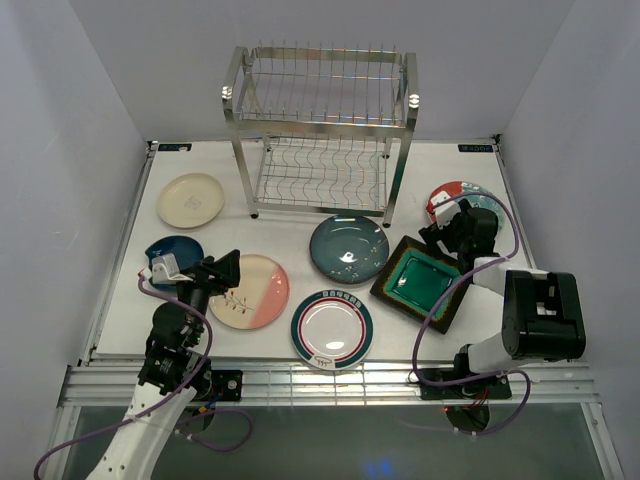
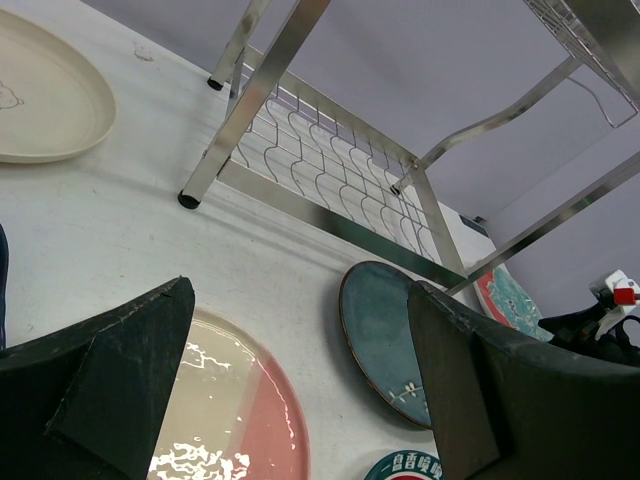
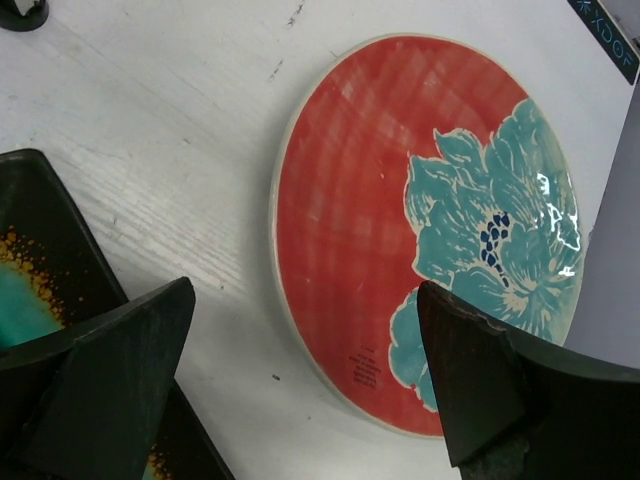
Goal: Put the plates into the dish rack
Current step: Pick up the plate from the corner of the board.
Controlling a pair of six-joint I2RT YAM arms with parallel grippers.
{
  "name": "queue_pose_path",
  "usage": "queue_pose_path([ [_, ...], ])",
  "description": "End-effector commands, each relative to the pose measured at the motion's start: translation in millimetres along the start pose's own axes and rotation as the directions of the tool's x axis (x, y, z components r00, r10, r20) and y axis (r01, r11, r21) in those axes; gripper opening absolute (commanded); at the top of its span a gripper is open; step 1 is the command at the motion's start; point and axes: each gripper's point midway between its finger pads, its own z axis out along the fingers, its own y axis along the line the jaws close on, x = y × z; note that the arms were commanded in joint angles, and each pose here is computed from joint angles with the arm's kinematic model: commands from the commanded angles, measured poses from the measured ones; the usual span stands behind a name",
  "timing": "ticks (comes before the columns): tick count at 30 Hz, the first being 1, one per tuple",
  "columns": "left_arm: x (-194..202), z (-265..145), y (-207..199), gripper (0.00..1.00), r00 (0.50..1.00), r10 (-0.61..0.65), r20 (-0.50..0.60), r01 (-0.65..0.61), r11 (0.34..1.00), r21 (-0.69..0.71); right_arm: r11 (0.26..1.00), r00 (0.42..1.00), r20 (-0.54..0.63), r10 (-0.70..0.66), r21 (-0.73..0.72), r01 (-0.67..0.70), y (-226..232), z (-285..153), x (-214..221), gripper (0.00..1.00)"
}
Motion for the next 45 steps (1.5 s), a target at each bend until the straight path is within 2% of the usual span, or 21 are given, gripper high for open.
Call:
queue_pose_path([
  [1, 3, -1, 2, 0.98, 1.0, -0.005, -0.006, 0.005, 1.0, -0.006, 0.996, 0.997, 0.058, -0.054, 0.079, 0.049, -30, 7, -26, 1.0],
  [2, 3, -1, 2, 0.98, 1.0, -0.005, -0.004, 0.005, 1.0, -0.006, 0.994, 0.997, 0.051, -0.061, 0.089, 0.056, -33, 9, -26, 0.94],
  [8, 4, 0, 4, 0.98, 1.0, -0.003, -0.009, 0.003, 1.0, -0.012, 0.991, 0.996, 0.011, -0.087, 0.107, 0.085, -37, 20, -15, 0.86],
  [16, 4, 0, 3, 0.98, 1.0, -0.002, -0.008, 0.002, 1.0, -0.011, 0.981, 0.988, -0.013, -0.152, 0.116, 0.153, -35, 22, -2, 0.82],
  [20, 4, 0, 3, 0.98, 1.0, -0.003, -0.008, 0.003, 1.0, -0.011, 0.977, 0.983, -0.036, -0.178, 0.114, 0.181, -35, 26, 5, 0.75],
  [31, 5, 0, 4, 0.98, 1.0, -0.002, -0.011, 0.002, 1.0, -0.013, 0.967, 0.973, -0.07, -0.221, 0.114, 0.228, -33, 35, 20, 0.69],
  [34, 5, 0, 4, 0.98, 1.0, -0.003, -0.01, 0.003, 1.0, -0.013, 0.963, 0.969, -0.077, -0.236, 0.113, 0.244, -32, 37, 24, 0.61],
  [35, 5, 0, 4, 0.98, 1.0, -0.003, -0.009, 0.003, 1.0, -0.014, 0.962, 0.967, -0.085, -0.239, 0.115, 0.248, -32, 37, 27, 0.55],
  [40, 5, 0, 4, 0.98, 1.0, -0.003, -0.01, 0.003, 1.0, -0.013, 0.951, 0.96, -0.086, -0.268, 0.139, 0.278, -33, 37, 30, 0.49],
  [41, 5, 0, 4, 0.98, 1.0, -0.003, -0.01, 0.003, 1.0, -0.013, 0.95, 0.959, -0.085, -0.269, 0.138, 0.279, -32, 37, 31, 0.43],
  [43, 4, 0, 4, 0.98, 1.0, -0.003, -0.008, 0.003, 1.0, -0.013, 0.95, 0.959, -0.088, -0.27, 0.136, 0.28, -31, 36, 33, 0.4],
  [45, 4, 0, 4, 0.98, 1.0, -0.002, -0.008, 0.001, 1.0, -0.013, 0.95, 0.958, -0.084, -0.274, 0.133, 0.283, -30, 37, 32, 0.31],
])
